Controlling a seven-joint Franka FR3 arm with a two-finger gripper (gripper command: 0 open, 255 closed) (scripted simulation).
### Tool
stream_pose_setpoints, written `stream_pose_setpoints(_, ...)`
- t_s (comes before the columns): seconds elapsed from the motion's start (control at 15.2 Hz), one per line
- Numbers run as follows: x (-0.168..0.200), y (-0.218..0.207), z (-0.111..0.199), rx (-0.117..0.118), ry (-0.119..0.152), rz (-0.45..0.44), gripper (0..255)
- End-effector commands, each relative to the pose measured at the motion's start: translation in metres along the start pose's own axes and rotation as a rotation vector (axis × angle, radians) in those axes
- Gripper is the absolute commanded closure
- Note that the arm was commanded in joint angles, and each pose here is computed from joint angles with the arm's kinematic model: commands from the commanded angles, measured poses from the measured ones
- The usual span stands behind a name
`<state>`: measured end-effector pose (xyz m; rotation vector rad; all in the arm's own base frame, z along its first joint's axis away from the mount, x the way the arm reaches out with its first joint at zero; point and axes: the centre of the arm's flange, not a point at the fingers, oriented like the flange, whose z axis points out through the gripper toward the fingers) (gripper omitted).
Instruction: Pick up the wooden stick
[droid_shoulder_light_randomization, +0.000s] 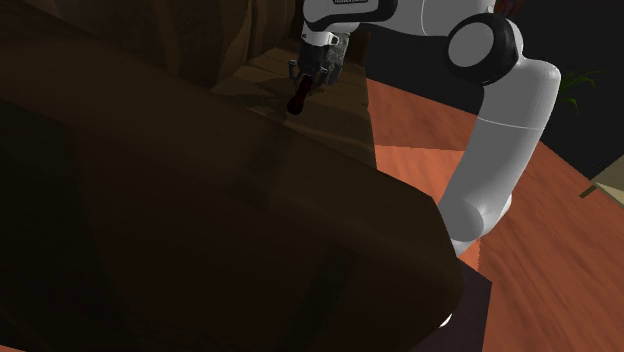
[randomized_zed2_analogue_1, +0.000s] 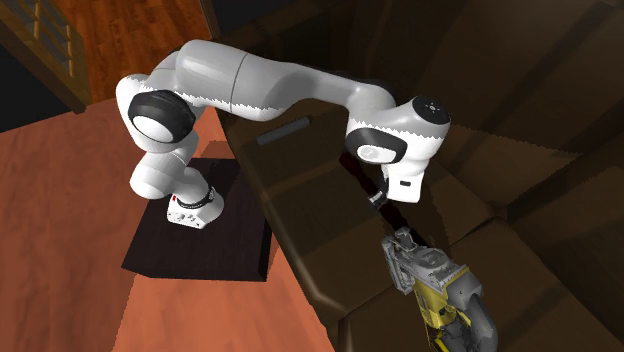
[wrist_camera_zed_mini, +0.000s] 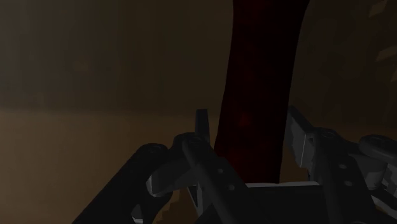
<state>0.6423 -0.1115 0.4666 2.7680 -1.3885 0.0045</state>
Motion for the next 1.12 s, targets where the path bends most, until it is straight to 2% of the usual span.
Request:
stream_pose_setpoints(0.0,0.000,0.001,-0.005,0.000,0.000,0.000,255)
stream_pose_setpoints(0.92,0.002,0.003,-0.079,0.000,0.000,0.000,255)
stream_pose_setpoints(1.06,0.002,0.003,-0.080,0.000,0.000,0.000,255)
